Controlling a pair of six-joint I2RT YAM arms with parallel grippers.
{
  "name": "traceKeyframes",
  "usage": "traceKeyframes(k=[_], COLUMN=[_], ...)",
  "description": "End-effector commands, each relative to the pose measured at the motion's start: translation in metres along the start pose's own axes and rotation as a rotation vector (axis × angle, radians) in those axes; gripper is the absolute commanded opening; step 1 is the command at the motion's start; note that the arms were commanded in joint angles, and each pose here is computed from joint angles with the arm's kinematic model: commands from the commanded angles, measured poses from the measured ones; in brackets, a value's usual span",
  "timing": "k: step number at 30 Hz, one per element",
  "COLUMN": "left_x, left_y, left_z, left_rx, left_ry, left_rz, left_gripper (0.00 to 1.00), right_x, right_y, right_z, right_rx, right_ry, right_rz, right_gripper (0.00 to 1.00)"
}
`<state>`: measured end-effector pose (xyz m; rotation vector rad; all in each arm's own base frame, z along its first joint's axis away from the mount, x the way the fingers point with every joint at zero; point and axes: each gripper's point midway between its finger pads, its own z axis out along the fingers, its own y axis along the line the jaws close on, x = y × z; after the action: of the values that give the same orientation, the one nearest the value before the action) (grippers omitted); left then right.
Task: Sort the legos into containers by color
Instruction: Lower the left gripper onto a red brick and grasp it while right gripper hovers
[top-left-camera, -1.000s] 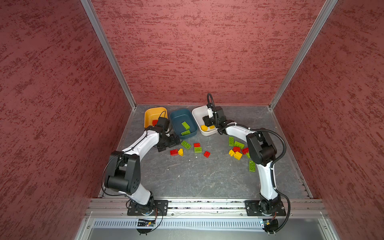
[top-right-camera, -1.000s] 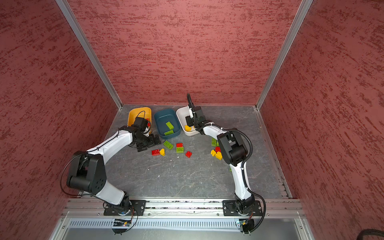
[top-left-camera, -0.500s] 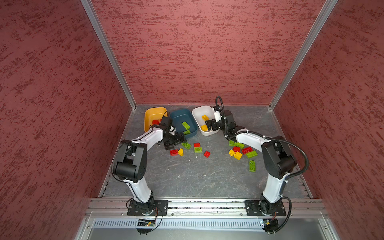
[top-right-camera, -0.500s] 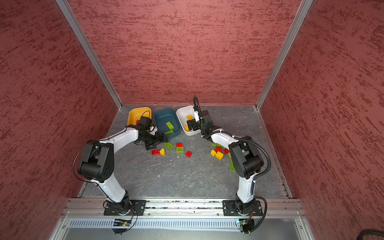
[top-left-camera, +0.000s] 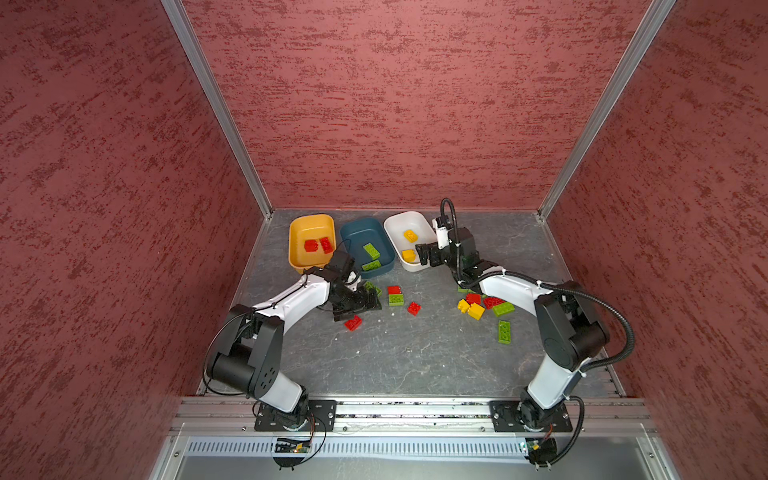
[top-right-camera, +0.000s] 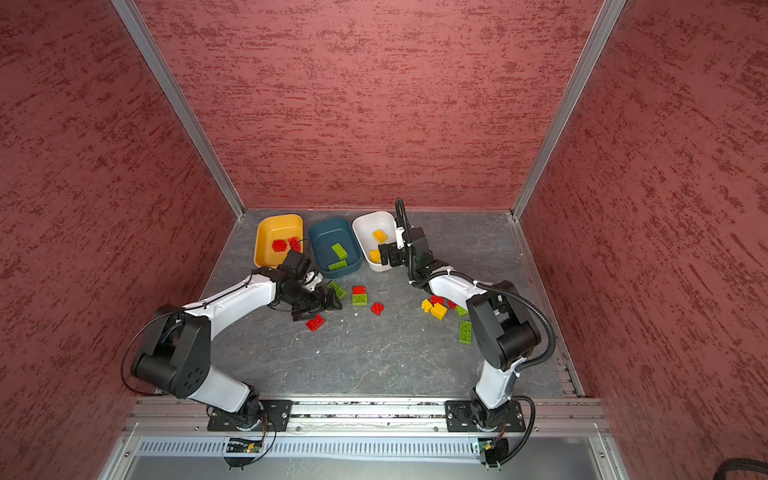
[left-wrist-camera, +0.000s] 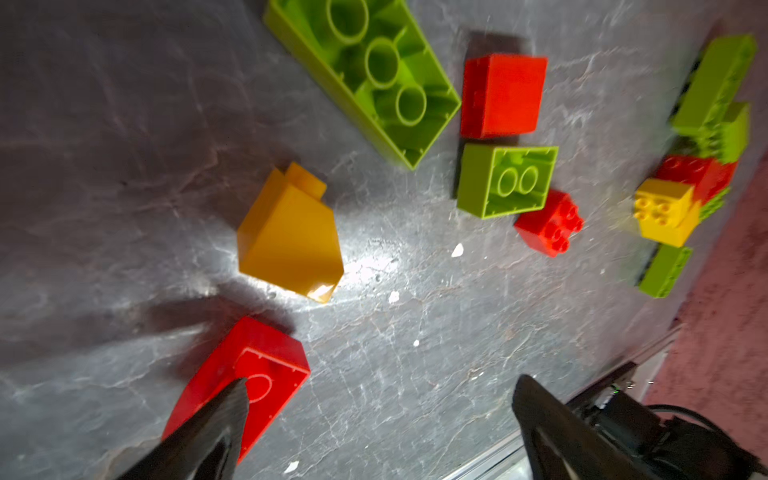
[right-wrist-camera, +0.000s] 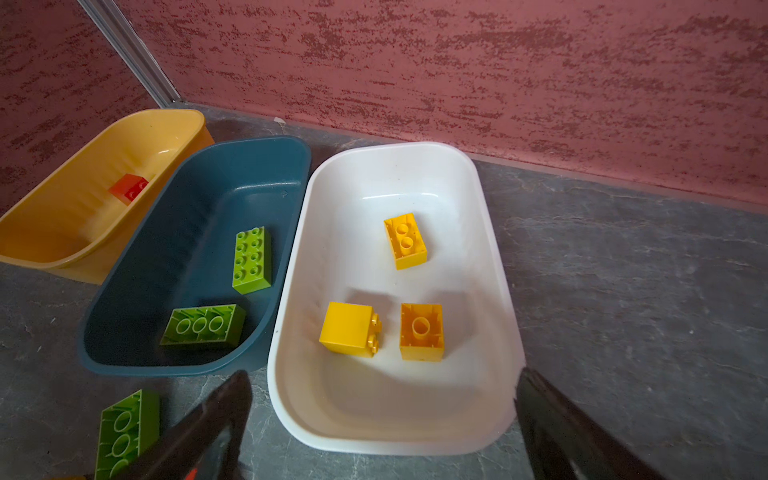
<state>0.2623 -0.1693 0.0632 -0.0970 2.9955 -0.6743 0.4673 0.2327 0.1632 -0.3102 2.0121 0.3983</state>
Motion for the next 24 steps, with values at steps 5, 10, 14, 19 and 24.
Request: traceKeyframes(k=[5,10,14,19,24], left_x=[0.010,0.001,-0.009,-0.017,-0.013], left_y=[0.023,-0.003,-0.003,0.021,0.014], left_z=[0.002,-0.015,-0.027,-0.019,0.003], left_rx=[-0.209,-0.111,-0.138,-0.286,-0.242], left_ry=[0.016,-0.070,-0.135,-0.091,-0.011], left_rz=[0.079,0.160,0.216,0.237,0.225], left_gripper=[1.00,0.99,0.99,0.94,0.91], right_x=[-0.011,-0.007,-0.004,-0.003,0.000], right_y=[-0.001,-0.001,-0.001,-0.003,-0.006], right_z=[0.001,0.001,0.002,-0.001,-0.001], right_rx=[0.007,0.004,0.005,0.017,0.030], right_ry=[-0.039,-0.030,-0.018,-0.019,-0.013], right_rz=[0.029,0.044,0.047,0.043,0.038], right_gripper=[0.99,0.99,0.99,0.99,0.99])
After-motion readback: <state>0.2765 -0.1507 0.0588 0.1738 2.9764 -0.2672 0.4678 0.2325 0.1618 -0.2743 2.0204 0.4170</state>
